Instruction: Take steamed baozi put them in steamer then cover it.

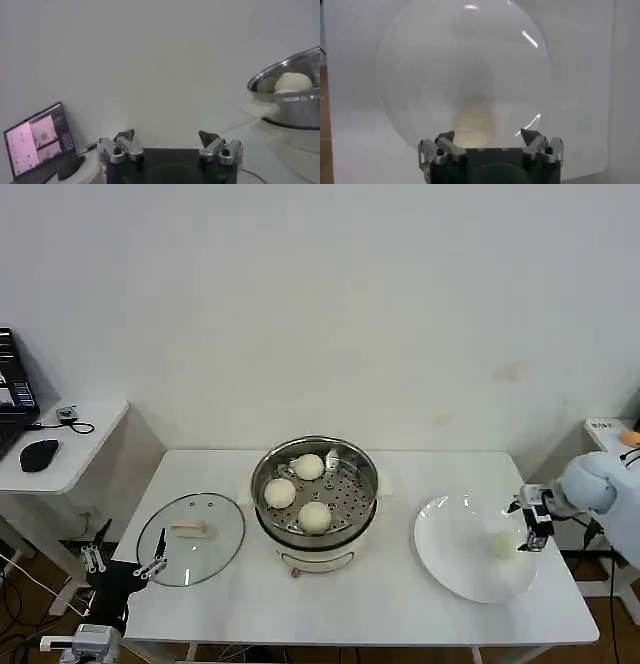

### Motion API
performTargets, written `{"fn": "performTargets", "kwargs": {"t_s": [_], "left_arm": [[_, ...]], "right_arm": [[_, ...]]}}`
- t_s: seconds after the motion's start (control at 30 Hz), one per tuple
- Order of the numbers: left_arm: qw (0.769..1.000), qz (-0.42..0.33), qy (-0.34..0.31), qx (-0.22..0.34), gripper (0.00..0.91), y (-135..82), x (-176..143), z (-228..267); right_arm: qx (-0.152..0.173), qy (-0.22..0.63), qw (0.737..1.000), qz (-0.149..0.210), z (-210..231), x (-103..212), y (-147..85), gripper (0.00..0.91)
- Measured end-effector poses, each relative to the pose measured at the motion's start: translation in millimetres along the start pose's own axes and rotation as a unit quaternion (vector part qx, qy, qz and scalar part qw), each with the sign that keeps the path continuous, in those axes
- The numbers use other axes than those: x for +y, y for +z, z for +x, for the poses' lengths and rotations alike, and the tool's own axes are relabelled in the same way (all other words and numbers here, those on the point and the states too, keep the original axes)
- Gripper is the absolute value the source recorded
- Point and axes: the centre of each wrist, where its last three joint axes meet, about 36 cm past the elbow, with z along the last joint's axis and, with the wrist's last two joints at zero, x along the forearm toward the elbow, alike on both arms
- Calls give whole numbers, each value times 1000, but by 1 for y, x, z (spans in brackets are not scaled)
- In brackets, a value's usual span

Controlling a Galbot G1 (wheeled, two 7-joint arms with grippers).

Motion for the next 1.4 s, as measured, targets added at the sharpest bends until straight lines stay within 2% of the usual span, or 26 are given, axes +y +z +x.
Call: {"fn": "performTargets", "kwargs": {"t_s": [0.17, 0.6, 0.67, 0.83, 1.13, 1.27, 1.4], "left_arm": [[1000, 0, -1, 1, 907, 0, 0, 0], [1000, -1, -3, 3, 907, 2, 1, 1], [1000, 0, -3, 3, 907, 1, 1, 1], [1000, -1, -3, 0, 907, -1, 1, 1], [1000, -2, -3, -5, 907, -4, 3, -3], [1000, -3, -4, -5, 907, -3, 4, -5], [1000, -3, -5, -4, 907, -1, 5, -7]], "right_arm": [[3, -9, 1000, -2, -16, -2, -4, 897], [15, -29, 999, -8, -36, 1, -6, 725], [16, -30, 999, -10, -36, 1, -6, 675], [18, -34, 999, -12, -31, 0, -5, 635], [14, -14, 1000, -5, 5, -19, -13, 645], [-3, 10, 1000, 5, 35, -37, -31, 645], [-26, 41, 999, 17, 72, -61, -60, 655]]}}
